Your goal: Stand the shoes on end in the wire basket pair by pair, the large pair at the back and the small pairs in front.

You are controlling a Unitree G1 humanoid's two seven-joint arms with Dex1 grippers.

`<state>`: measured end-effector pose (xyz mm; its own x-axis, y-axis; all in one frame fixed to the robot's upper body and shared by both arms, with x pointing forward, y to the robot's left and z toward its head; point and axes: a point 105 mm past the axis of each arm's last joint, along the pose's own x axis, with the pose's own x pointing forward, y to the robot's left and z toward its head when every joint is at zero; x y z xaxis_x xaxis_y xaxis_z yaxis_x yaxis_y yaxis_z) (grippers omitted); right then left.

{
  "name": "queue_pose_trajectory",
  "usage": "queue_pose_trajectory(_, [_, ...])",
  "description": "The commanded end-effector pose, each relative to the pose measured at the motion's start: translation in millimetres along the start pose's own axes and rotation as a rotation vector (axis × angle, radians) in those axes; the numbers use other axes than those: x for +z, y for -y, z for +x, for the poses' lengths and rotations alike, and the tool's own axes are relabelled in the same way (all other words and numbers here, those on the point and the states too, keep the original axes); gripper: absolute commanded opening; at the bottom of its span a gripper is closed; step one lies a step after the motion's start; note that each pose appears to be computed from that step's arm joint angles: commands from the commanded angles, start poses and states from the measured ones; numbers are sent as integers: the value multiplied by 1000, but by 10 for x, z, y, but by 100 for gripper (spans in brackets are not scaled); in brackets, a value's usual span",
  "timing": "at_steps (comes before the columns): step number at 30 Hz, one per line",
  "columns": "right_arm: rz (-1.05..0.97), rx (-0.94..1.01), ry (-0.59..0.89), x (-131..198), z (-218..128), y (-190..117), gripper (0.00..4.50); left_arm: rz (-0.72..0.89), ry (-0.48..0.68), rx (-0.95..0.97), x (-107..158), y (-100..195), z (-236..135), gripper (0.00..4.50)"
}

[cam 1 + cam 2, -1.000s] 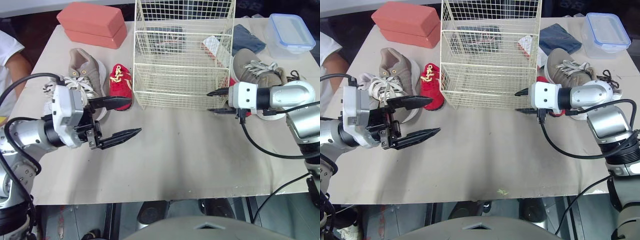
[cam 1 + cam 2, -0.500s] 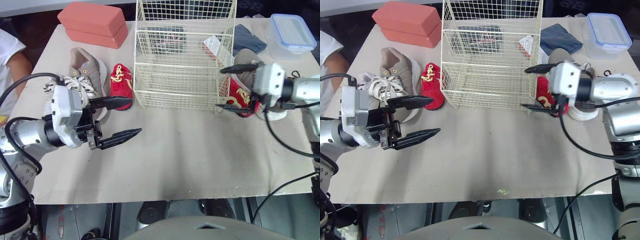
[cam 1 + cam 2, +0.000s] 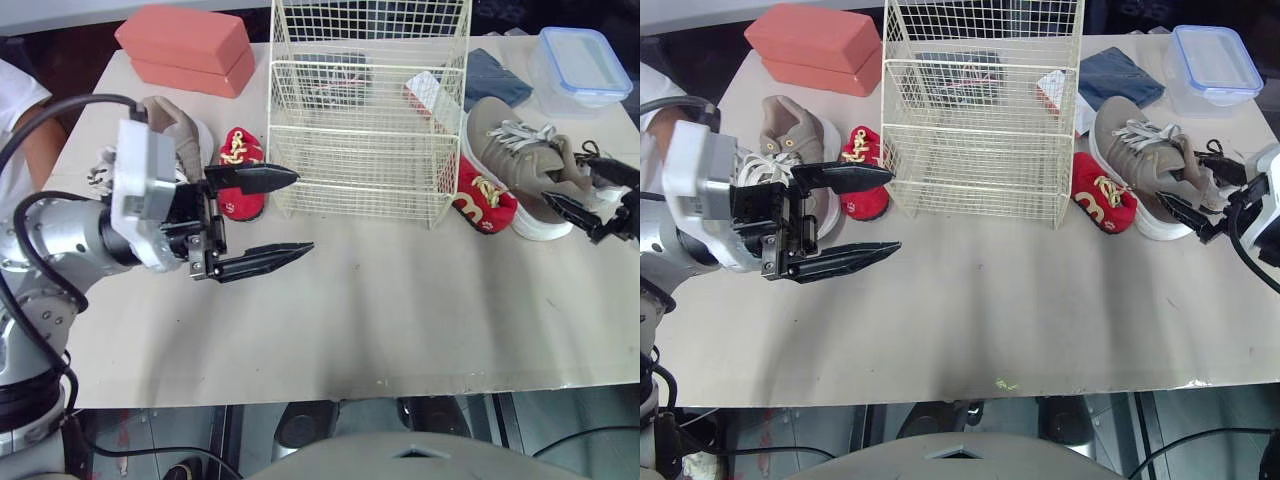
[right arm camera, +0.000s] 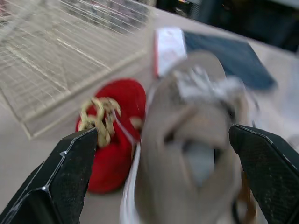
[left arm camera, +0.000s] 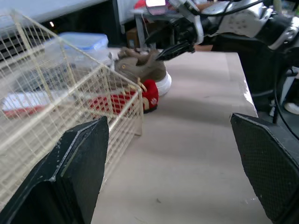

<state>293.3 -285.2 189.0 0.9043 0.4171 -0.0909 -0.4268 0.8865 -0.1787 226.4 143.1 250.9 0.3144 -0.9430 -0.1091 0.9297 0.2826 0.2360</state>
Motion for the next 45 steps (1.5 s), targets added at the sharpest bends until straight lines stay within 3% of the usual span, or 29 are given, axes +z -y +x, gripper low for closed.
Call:
queue_pose_trajectory(1, [70,-57,32,4,-62,0,445,-15,-31,18,18,-1,30,450])
queue_pose_trajectory(13, [199,-20,14,-182,138,-169,445,-4,-38,11,42,-38,73,450])
queue_pose_trajectory(22, [221,-111,41,-242,334,-17,445,19,-49,-1,51,-45,70,450])
queue_pose_trajectory(26, [225,-86,36,-264,347,-47,328,23,-54,-4,49,-48,81,450])
queue_pose_trajectory(30, [212,-63,20,-305,368,-96,144,33,-56,-10,67,-58,103,450])
queue_pose_trajectory(34, [148,-116,42,-260,355,-28,8,38,-55,-17,80,-69,111,450])
queue_pose_trajectory(38, [-52,-310,251,155,294,193,3,48,-50,-15,90,-96,115,450])
queue_pose_trajectory(45, [-352,-338,651,1163,77,66,3,79,-53,-20,109,-185,109,450])
